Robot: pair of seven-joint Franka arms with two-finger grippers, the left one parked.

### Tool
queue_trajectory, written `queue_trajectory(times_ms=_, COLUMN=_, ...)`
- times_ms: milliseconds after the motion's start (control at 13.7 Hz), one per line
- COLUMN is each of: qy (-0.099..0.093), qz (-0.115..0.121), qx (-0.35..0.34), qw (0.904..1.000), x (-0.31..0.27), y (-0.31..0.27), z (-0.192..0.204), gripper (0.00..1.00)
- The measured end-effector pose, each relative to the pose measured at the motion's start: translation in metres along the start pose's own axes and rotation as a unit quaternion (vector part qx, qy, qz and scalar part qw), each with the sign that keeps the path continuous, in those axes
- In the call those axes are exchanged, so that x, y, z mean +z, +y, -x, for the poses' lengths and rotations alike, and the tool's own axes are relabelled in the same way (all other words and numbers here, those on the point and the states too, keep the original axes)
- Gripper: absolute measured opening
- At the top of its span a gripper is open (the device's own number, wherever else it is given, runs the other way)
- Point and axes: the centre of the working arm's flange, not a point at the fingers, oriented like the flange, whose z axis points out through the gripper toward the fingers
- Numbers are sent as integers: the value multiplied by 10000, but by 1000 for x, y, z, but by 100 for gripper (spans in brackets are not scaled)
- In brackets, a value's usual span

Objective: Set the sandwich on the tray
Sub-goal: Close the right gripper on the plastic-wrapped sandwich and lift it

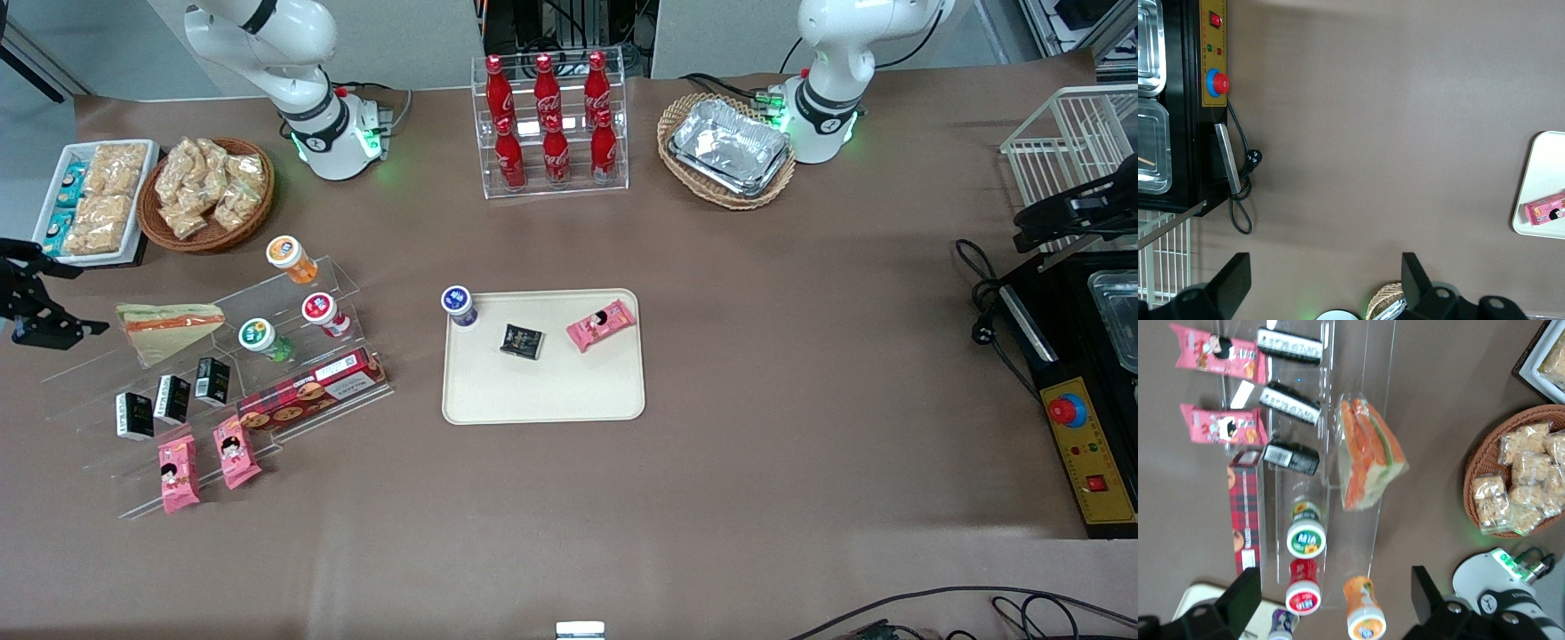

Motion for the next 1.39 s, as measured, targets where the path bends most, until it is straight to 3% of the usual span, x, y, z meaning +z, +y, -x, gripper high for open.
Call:
queue_trajectory(times_ms=438, qy=128, qz=-262, qx=490, qw=9984, x=62, y=34, z=-54, gripper=100)
queue_trajectory(times_ms=949, qy=141, qz=-243, qx=524, qw=9982, x=127, y=33, z=-58, gripper=100)
queue_trajectory(times_ms=1387, qy=194, qz=-265, qx=502, qw=9982, x=150, y=33, z=-57, gripper=99)
